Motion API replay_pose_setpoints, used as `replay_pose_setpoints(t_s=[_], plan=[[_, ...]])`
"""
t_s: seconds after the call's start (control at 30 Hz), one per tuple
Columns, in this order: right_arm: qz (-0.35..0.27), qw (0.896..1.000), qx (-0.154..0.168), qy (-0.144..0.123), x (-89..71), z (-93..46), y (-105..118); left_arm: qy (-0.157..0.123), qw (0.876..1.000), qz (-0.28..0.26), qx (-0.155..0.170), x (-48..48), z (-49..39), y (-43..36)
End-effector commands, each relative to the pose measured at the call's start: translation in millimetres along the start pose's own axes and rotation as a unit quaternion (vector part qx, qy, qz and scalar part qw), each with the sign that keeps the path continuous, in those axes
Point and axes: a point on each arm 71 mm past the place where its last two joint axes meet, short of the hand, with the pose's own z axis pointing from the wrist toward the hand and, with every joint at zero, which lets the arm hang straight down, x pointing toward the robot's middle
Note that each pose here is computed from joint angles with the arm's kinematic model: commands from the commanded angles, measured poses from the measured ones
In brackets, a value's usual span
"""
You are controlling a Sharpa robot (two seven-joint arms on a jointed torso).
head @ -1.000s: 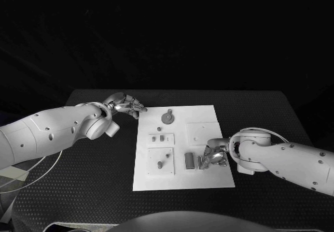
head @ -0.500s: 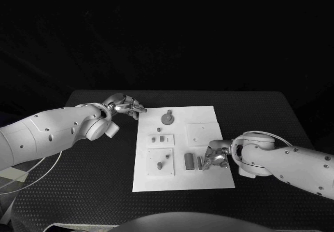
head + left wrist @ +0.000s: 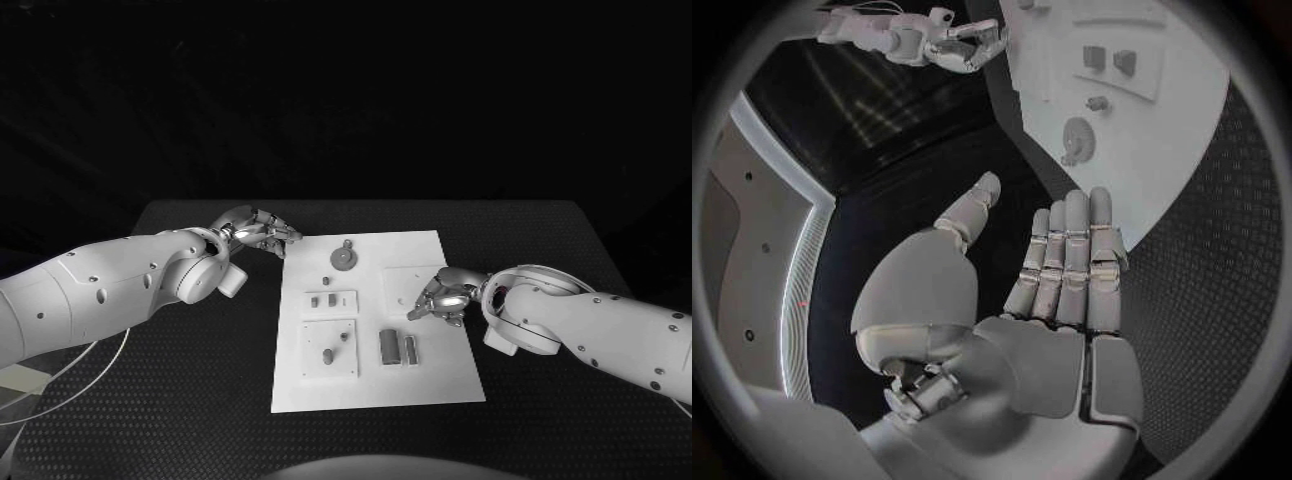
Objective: Assemble the parts on the task board
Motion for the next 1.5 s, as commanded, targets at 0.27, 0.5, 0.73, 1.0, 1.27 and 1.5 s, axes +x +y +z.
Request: replay_pose_setpoints(t_s=[0.27,0.5,0.73,1.0,1.27,1.5], plan=[[0.228,0.962,-0.102,-0.11,-59.7,21.5,-24,-0.002,0.999,-0.046,0.017,1.4,4.8,-8.2],[0.324,0.925,-0.111,-0.166,-88.6,33.0,-39,0.005,0.998,-0.037,0.041,-13.8,10.1,-24.8],[0.341,0.913,-0.156,-0.16,-96.4,39.1,-36,-0.009,0.996,-0.054,0.063,-13.2,22.1,-30.3],[0.35,0.902,-0.168,-0.191,-95.8,42.8,-32,-0.023,0.994,-0.066,0.085,-9.8,32.4,-35.9],[0.35,0.904,-0.157,-0.19,-97.2,43.6,-30,-0.021,0.996,-0.056,0.069,-6.4,34.5,-34.0],[0.364,0.892,-0.167,-0.211,-92.3,37.8,-22,-0.04,0.992,-0.081,0.084,10.9,29.5,-35.2]])
